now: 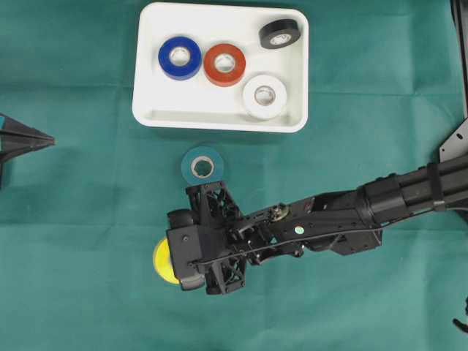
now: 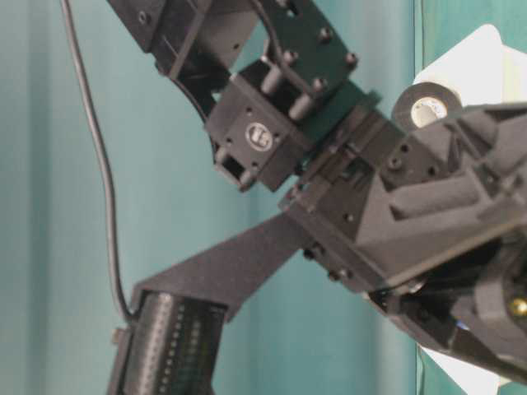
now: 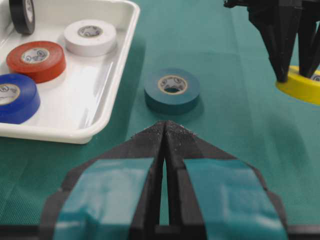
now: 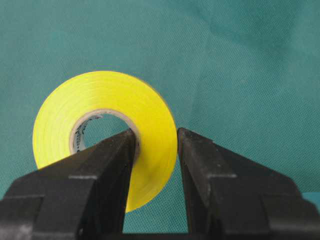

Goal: Put the tape into the white case with the right arm.
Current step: 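Carry the yellow tape into the tray's lower left and release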

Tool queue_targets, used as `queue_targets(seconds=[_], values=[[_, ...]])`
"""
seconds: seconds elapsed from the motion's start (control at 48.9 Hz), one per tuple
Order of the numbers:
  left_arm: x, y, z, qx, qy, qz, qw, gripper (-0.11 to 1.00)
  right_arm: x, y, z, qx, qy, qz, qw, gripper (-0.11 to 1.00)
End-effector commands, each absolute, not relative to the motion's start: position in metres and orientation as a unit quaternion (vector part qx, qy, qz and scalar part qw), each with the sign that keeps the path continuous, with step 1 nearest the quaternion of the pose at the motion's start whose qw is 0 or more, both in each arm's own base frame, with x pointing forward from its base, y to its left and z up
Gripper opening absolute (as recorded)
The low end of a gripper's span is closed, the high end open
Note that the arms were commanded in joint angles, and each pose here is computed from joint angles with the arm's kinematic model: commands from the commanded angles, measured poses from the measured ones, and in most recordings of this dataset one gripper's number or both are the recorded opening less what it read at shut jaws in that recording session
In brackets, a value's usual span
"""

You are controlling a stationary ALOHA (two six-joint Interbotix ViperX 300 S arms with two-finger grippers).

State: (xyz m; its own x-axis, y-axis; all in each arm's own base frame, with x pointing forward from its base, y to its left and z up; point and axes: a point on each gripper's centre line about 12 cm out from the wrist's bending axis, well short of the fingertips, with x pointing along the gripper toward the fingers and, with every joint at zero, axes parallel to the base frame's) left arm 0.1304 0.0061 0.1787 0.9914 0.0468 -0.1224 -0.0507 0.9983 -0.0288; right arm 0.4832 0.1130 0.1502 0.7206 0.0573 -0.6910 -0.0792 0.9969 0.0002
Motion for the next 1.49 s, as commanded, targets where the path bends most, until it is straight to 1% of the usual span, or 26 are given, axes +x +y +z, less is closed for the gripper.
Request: queue_targets(seconds=[0.0, 0.184, 0.43, 0.675, 0.962, 1.207, 1.473], values=[[0.132, 0.006, 0.183, -0.017, 0.056, 0.025, 0.998, 0.00, 0.489, 0.104, 0.182, -0.003, 0.339, 0.030, 0.940, 0.01], [0.132, 0.006, 0.183, -0.017, 0.056, 0.025, 0.998, 0.00, 0.496, 0.075, 0.185, 0.005, 0.335, 0.003, 0.942, 0.01], [0.132, 0.006, 0.183, -0.017, 0.057, 0.025, 0.998, 0.00, 0.501, 0.023, 0.189, 0.021, 0.330, -0.046, 0.943, 0.01], [0.132, 0.006, 0.183, -0.017, 0.057, 0.025, 0.998, 0.00, 0.501, -0.030, 0.202, 0.041, 0.310, -0.090, 0.946, 0.01], [0.132, 0.006, 0.183, -0.018, 0.057, 0.025, 0.998, 0.00, 0.496, -0.081, 0.203, 0.035, 0.304, -0.132, 0.943, 0.01], [0.131, 0.006, 0.182, -0.018, 0.058, 0.025, 0.998, 0.00, 0.489, -0.109, 0.201, 0.039, 0.307, -0.159, 0.938, 0.01], [0.131, 0.006, 0.182, -0.018, 0.058, 0.025, 0.998, 0.00, 0.486, -0.115, 0.197, 0.035, 0.313, -0.164, 0.935, 0.01]])
